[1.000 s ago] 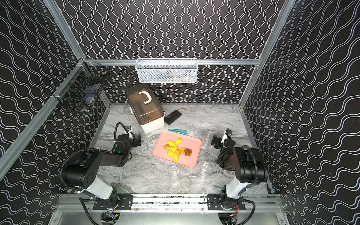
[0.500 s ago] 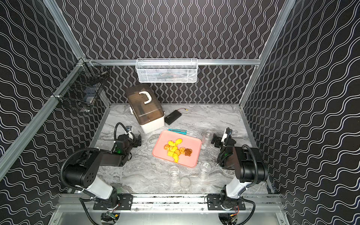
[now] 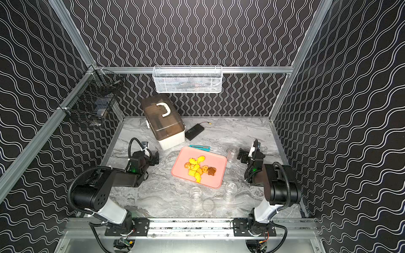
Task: Pour the cookies out of the jar
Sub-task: Reset both arms
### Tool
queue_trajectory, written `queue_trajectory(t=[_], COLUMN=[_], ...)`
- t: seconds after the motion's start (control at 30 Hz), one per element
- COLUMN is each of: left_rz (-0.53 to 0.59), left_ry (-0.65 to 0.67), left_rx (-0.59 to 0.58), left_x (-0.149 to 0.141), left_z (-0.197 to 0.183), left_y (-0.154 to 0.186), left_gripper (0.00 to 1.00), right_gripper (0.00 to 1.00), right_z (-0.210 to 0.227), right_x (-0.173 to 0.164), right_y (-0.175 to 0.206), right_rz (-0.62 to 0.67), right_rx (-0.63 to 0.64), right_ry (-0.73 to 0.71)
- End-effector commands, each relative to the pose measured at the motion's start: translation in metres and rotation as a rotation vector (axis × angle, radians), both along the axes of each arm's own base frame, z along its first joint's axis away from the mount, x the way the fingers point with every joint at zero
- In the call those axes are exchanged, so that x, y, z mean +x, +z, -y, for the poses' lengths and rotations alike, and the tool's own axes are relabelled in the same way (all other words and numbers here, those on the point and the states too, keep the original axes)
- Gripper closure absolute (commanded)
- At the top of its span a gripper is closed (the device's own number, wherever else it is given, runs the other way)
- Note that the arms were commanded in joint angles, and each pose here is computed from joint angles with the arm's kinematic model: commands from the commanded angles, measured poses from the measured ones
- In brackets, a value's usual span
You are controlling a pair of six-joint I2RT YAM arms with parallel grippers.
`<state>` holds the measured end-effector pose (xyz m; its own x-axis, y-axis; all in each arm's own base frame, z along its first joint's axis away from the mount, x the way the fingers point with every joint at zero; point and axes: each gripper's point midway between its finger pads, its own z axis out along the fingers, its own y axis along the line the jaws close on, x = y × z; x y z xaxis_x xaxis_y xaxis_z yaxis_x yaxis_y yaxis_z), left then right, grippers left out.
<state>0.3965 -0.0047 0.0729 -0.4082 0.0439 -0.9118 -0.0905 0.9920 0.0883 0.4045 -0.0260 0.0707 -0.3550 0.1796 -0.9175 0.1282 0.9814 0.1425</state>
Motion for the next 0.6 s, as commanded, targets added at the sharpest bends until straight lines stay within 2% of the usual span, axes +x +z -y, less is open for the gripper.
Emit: queue_trajectory(t=[0.0, 0.57], left_rz=[0.043, 0.044], left_ry=[-0.006, -0.007], left_rx=[0.012, 0.011], left_x=[0.0049, 0.0046], left_z=[-0.0003, -0.0003], left_y=[0.0102, 0.0105], left_gripper=[0.01, 0.01], right_gripper=[0.0, 0.0], right_z=[-0.0026, -0.0022], right_x=[0.0018, 0.0011], right_y=[0.0011, 0.0003], right_rz=[0.002, 0.001], right_rx=[-0.006, -0.007], right_ry=[0.016, 0.014])
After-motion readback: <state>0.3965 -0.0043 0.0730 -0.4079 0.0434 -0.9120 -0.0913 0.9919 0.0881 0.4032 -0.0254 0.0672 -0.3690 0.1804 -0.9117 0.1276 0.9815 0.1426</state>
